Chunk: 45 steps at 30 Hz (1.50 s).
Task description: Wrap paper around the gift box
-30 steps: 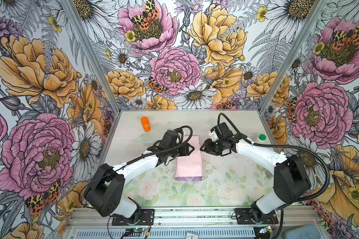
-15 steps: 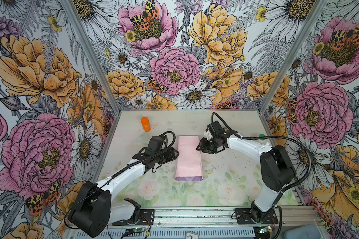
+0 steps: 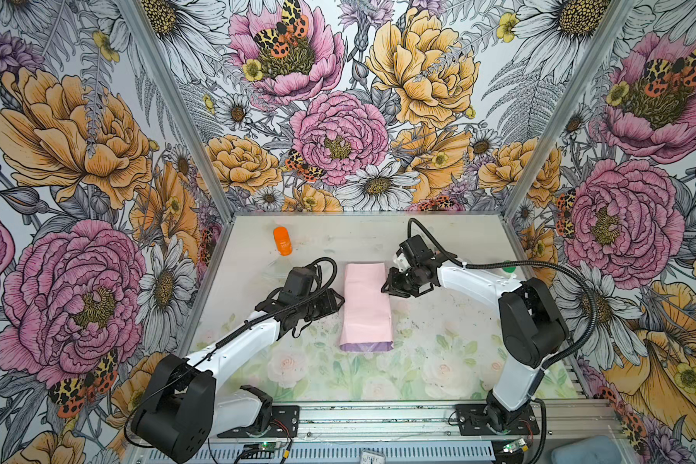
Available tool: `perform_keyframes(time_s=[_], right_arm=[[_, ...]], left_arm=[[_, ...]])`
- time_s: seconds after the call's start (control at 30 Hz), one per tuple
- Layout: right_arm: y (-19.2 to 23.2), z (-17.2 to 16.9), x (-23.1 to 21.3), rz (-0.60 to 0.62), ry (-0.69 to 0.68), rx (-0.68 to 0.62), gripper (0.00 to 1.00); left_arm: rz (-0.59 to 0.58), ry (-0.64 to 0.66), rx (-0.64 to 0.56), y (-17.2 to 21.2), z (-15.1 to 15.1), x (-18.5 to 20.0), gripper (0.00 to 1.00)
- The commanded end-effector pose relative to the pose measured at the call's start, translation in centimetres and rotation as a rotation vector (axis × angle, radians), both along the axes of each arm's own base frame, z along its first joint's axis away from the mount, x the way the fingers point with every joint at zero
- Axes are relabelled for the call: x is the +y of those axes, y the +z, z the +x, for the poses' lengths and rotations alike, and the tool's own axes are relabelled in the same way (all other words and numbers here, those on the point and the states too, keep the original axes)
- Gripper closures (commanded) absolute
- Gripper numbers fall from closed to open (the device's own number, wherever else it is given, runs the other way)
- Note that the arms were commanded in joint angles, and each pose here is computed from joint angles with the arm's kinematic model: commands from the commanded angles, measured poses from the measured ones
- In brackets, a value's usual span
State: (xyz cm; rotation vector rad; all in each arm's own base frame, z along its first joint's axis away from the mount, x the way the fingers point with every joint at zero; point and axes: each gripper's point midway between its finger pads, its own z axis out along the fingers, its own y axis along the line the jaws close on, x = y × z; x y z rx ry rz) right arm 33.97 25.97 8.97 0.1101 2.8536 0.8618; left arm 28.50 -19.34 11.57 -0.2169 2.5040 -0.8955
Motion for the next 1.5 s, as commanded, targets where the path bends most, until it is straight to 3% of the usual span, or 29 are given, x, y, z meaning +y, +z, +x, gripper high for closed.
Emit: perform_keyframes(time_s=[0.0, 0.27, 0.53, 0.83, 1.13, 1.2, 1.3, 1.47], right_arm=[[2.6, -0.4, -0.9, -0.002, -0.019, -0.067, 0.58], [2.4, -3.5, -0.3, 0.028, -0.004, -0.01, 0.53], [0.8, -3.4, 0.9, 0.009, 0.026, 0.022, 0.53], [0.2, -3.1, 0.9, 0.01, 0.019, 0.015, 0.76], [1.1, -0.6, -1.7, -0.008, -0.032, -0.046, 0.79], [1.1, -0.4, -2.1, -0.007, -0.029, -0.05, 0.74], [2.0, -0.4, -3.0, -0.008, -0.031, -0.081, 0.54], [5.7, -1.1, -5.2, -0.05, -0.038, -0.245, 0.44]], left_arm=[[-0.037, 0.008, -0.008, 0.5, 0.2, -0.2, 0.47], [-0.079, -0.01, 0.026, -0.7, 0.4, -1.8, 0.48], [-0.088, -0.024, 0.046, -2.2, 1.3, -3.0, 0.48], [-0.103, -0.078, 0.013, -1.1, 2.5, -6.0, 0.55], [-0.128, -0.111, -0.043, 0.5, 5.0, -8.9, 0.56], [-0.13, -0.114, -0.053, 0.8, 5.5, -9.1, 0.55], [-0.117, -0.108, -0.069, 1.6, 5.6, -8.6, 0.54], [-0.079, -0.105, -0.118, 3.6, 4.2, -6.7, 0.51]])
